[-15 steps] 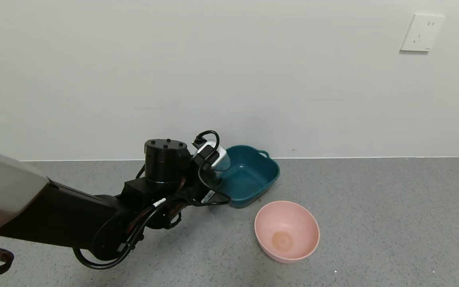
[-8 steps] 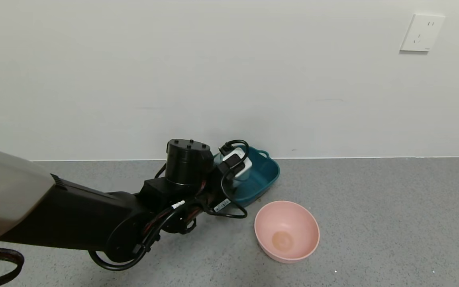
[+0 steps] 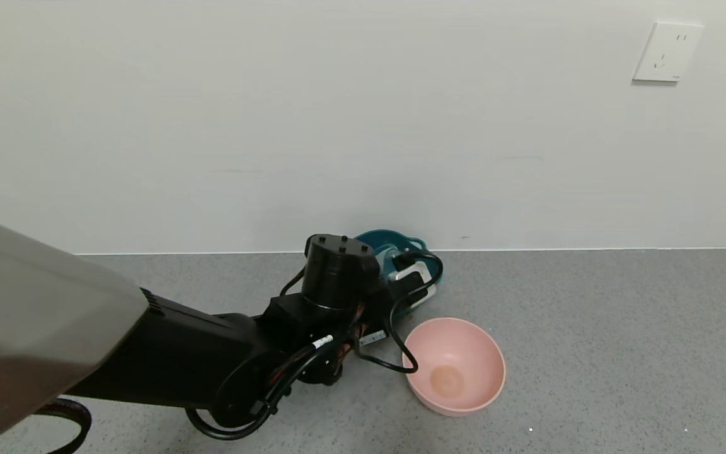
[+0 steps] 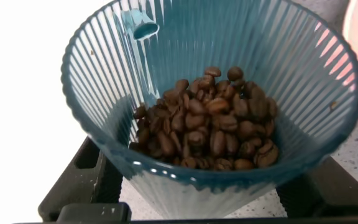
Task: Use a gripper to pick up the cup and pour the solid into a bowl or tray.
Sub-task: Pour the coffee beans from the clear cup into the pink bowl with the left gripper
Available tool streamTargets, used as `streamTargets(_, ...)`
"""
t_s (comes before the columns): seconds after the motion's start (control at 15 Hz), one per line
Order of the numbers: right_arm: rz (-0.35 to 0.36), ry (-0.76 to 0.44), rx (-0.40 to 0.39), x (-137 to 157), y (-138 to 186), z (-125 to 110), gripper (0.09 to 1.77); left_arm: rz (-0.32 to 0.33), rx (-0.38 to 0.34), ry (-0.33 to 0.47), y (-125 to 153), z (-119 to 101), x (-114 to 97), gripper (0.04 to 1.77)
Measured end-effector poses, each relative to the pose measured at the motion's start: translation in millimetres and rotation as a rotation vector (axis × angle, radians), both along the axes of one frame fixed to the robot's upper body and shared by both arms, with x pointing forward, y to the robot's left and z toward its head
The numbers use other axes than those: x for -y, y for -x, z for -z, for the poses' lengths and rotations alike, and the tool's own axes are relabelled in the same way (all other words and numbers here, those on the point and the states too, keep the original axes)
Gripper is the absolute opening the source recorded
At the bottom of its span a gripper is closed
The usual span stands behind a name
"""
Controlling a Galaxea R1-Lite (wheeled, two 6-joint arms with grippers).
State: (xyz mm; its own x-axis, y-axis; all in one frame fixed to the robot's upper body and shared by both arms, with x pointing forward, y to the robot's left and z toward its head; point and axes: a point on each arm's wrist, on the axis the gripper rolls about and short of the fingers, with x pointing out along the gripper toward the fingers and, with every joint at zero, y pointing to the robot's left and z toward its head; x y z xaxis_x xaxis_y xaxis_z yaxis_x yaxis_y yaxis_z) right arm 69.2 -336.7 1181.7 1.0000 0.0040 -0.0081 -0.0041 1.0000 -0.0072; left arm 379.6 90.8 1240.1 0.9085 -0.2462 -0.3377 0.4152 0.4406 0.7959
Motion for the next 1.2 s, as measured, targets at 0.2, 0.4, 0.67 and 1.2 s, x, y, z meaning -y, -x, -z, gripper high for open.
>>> streamTargets(0.2,0.000,0.000,0.000,0.0,0.0,0.0,1.71,0.029,0.016,-0.086,1.0,7.0,11.2,1.34)
streamTargets(0.4,0.000,0.000,0.000,0.0,0.0,0.0,1.71,0.060,0.031,-0.179,3.1,13.7,18.8,1.34)
streamTargets(0.67,0.001,0.000,0.000,0.0,0.0,0.0,1.71,0.096,0.073,-0.306,4.2,13.6,24.5,1.34)
streamTargets(1.2,0.000,0.000,0.000,0.0,0.0,0.0,1.71,0.166,0.119,-0.485,2.1,16.9,28.6,1.34)
